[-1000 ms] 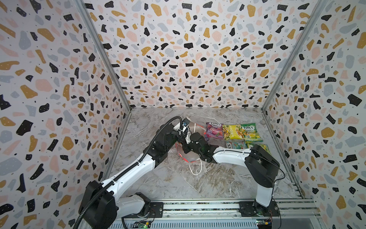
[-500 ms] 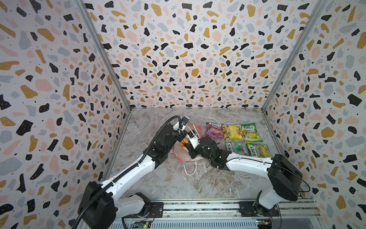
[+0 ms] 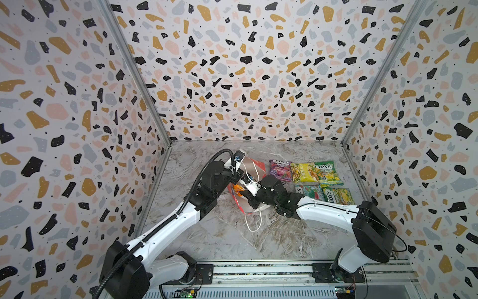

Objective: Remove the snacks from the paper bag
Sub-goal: 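Grasp the orange Fruits packet inside the bag with the right gripper, then lift the orange packet out of the bag while the left gripper sets the bag upright, then lower the orange packet onto the table while the left gripper releases the bag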

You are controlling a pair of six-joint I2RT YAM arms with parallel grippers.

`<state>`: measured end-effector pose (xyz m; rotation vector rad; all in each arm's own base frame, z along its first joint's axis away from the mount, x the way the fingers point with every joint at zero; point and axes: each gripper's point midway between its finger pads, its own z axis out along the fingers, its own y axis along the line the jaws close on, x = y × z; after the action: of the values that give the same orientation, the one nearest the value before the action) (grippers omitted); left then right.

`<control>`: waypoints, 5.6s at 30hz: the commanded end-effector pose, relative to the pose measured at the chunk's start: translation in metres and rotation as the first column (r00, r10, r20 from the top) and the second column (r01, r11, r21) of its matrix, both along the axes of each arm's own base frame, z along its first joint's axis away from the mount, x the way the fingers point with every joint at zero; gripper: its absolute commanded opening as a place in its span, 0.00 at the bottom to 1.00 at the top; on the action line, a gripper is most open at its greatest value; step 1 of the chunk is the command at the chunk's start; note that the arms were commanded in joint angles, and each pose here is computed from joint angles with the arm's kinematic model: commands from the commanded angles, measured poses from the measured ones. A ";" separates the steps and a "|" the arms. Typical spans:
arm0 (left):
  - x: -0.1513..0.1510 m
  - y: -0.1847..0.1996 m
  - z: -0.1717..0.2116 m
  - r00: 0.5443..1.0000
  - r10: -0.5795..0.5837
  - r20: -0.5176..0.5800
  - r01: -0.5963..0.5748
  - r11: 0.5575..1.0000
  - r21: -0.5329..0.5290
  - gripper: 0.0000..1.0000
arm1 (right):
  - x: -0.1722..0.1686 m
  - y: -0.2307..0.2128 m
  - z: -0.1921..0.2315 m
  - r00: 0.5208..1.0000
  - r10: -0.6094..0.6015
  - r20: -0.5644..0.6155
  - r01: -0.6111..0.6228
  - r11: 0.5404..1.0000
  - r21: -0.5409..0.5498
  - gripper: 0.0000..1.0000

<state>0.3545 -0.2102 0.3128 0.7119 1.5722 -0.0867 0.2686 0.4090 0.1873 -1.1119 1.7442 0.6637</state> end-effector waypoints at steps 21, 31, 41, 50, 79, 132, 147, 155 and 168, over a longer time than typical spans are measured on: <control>-0.031 -0.022 0.063 0.978 -0.156 0.138 0.176 0.973 -0.147 0.00 | 0.011 0.025 0.002 0.994 0.090 -0.055 -0.091 0.996 -0.012 0.09; -0.009 -0.008 0.051 0.999 -0.019 0.050 0.026 0.988 -0.152 0.00 | -0.017 0.004 0.023 0.989 0.099 0.113 -0.097 0.995 -0.025 0.09; 0.006 -0.003 0.037 0.999 0.049 -0.020 -0.051 0.990 -0.131 0.00 | -0.038 -0.016 0.048 0.930 0.089 0.357 -0.084 0.996 -0.029 0.09; 0.014 -0.003 0.023 0.997 0.069 -0.029 -0.071 0.993 -0.096 0.00 | -0.036 -0.018 0.096 0.942 0.055 0.330 -0.072 0.997 0.040 0.09; 0.053 0.063 0.018 0.902 0.348 -0.257 -0.414 0.865 -0.284 0.00 | -0.048 -0.191 0.269 0.890 -0.426 0.163 0.301 0.817 0.491 0.11; 0.049 0.072 -0.008 0.821 0.179 -0.542 -0.526 0.605 -0.598 0.35 | 0.085 -0.216 -0.010 0.595 -0.742 -0.309 0.675 0.670 -0.310 0.09; -0.002 0.127 0.027 0.885 0.358 -0.297 -0.463 0.607 -0.646 0.46 | 0.076 -0.221 -0.044 0.497 -0.837 -0.230 0.721 0.546 -0.427 0.16; -0.008 0.128 -0.050 0.839 0.363 -0.404 -0.541 0.636 -0.550 0.47 | 0.070 -0.211 -0.069 0.453 -0.854 -0.255 0.726 0.519 -0.451 0.27; -0.002 0.116 -0.067 0.839 0.326 -0.435 -0.531 0.661 -0.529 0.47 | 0.092 -0.189 -0.073 0.449 -0.817 -0.361 0.753 0.564 -0.339 0.37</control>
<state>0.3460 -0.0911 0.2314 -0.2635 1.8737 -0.3521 0.3506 0.2223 0.1094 -0.1013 2.5234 0.1891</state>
